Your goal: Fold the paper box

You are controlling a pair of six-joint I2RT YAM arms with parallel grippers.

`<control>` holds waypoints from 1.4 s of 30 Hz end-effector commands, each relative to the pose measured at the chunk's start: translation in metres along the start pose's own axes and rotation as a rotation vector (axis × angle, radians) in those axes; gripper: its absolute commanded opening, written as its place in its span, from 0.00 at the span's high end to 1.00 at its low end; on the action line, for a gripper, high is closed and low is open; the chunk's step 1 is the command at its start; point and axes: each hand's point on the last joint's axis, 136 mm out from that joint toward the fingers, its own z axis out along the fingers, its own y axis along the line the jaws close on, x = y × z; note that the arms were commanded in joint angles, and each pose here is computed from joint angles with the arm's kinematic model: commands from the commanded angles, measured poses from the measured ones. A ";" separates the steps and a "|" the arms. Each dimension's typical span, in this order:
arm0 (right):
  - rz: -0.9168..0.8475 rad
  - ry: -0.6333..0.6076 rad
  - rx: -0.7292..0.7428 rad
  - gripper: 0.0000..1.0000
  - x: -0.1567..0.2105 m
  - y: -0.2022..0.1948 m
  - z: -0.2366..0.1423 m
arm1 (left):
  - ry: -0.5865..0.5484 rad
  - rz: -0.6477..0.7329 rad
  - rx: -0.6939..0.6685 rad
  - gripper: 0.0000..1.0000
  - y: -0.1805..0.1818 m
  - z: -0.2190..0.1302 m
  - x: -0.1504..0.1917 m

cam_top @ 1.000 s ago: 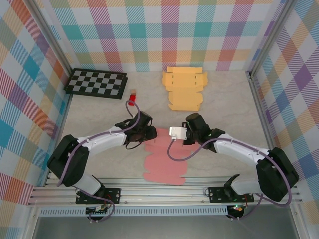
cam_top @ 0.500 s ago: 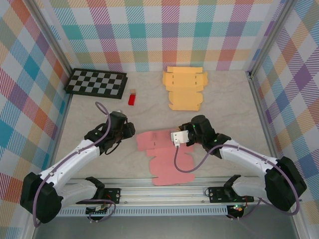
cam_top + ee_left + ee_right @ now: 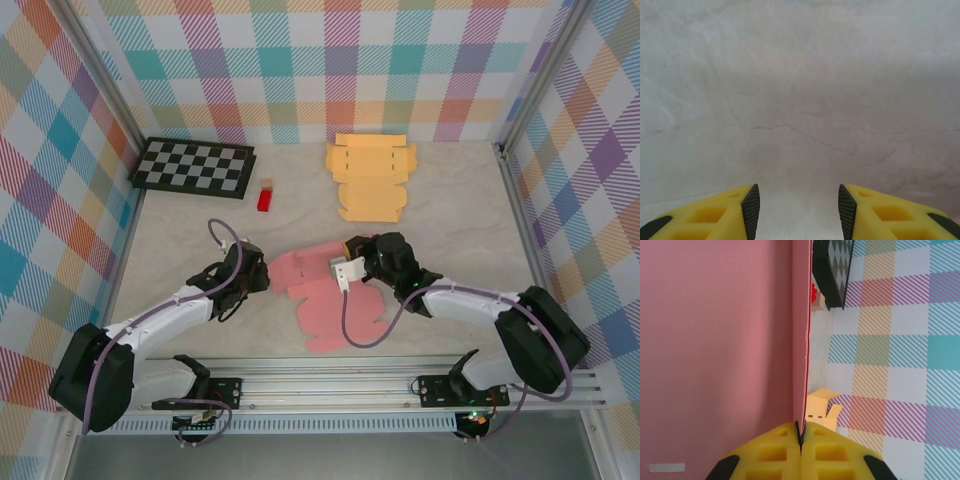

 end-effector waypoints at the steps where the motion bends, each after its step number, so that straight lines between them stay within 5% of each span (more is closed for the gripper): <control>1: 0.037 0.024 0.170 1.00 0.003 -0.050 0.016 | -0.096 0.023 0.012 0.52 -0.012 -0.001 -0.029; 6: 0.046 0.049 0.155 1.00 0.007 -0.045 0.047 | -0.097 0.057 -0.029 0.52 -0.023 0.013 -0.048; 10: 0.064 0.049 0.123 1.00 0.007 -0.027 0.052 | 0.007 0.058 0.087 0.55 -0.051 0.036 -0.031; 25: -0.006 0.044 -0.044 1.00 -0.006 0.060 0.016 | 0.093 0.184 0.341 0.51 -0.093 0.042 0.007; 42: 0.065 0.011 0.028 1.00 -0.023 0.016 -0.008 | 0.082 0.212 0.441 0.45 -0.084 -0.003 0.026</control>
